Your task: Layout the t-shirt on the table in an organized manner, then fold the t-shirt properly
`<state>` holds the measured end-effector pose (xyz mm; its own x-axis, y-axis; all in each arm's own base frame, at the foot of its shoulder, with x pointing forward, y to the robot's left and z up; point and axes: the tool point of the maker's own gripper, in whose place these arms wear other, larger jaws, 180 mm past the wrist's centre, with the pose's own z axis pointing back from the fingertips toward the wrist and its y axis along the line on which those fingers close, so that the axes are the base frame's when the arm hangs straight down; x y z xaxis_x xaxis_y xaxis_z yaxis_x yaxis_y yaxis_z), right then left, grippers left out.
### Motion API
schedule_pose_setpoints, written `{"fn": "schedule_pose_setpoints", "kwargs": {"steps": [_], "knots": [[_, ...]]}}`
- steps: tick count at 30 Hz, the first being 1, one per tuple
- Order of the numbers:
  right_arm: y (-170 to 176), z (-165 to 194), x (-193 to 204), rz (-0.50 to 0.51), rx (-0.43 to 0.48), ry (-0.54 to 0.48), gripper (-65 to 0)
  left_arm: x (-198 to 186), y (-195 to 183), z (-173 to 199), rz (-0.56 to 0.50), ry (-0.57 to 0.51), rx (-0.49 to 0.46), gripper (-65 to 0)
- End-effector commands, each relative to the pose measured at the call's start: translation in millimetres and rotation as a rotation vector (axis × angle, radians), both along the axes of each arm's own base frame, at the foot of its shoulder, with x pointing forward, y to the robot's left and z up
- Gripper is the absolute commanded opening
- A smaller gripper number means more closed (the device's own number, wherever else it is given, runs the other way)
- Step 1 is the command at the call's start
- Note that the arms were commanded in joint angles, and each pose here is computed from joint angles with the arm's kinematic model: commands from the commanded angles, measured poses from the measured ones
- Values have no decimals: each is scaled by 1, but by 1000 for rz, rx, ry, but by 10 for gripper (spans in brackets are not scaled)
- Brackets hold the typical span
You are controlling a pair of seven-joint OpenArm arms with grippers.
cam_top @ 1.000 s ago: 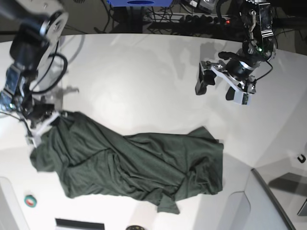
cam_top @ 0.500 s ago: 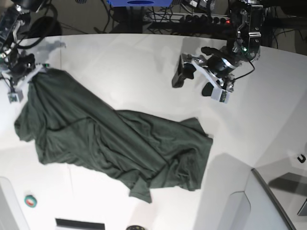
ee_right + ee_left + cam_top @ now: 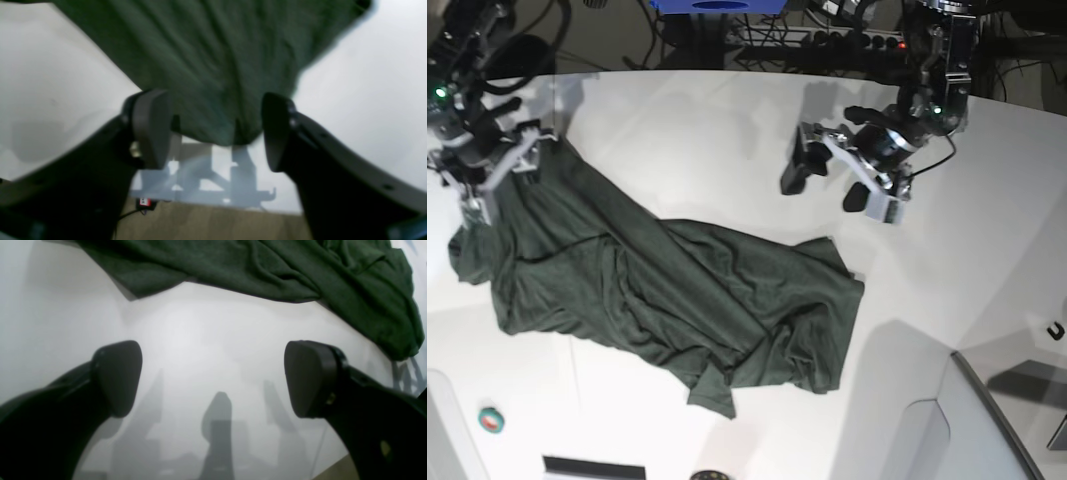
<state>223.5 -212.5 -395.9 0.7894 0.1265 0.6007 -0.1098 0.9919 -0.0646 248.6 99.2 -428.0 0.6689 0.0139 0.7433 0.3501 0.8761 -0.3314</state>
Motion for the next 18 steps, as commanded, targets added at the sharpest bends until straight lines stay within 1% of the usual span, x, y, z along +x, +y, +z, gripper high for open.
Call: {"fn": "schedule_pose_setpoints", "kwargs": {"steps": [1, 2, 4, 7, 8, 9, 10, 12, 15, 18], "knots": [[10, 21, 30, 34, 17, -107, -311, 5, -10, 12, -25, -51, 14, 0], [22, 23, 42, 66, 34, -123, -336, 4, -12, 9, -40, -57, 94, 0], [46, 28, 57, 134, 54, -145, -366, 1, -9, 0, -42, -77, 296, 0], [87, 33, 67, 247, 83, -164, -362, 0, 6, -1, -11, -150, 580, 0], [95, 34, 70, 260, 92, -168, -362, 2, 11, 3, 17, -172, 635, 0], [98, 34, 71, 252, 97, -169, -360, 3, 11, 5, 44, -180, 647, 0], [100, 34, 73, 242, 102, -172, -350, 0, 6, 5, 63, -173, 638, 0], [111, 36, 79, 237, 126, -181, -317, -9, -5, 2, 61, -155, 612, 0], [144, 41, 84, 223, 256, -197, -264, -24, -31, 1, 42, -136, 556, 0], [169, 49, 88, 168, 392, -205, -249, -33, -57, 5, -3, -141, 497, 0]]}}
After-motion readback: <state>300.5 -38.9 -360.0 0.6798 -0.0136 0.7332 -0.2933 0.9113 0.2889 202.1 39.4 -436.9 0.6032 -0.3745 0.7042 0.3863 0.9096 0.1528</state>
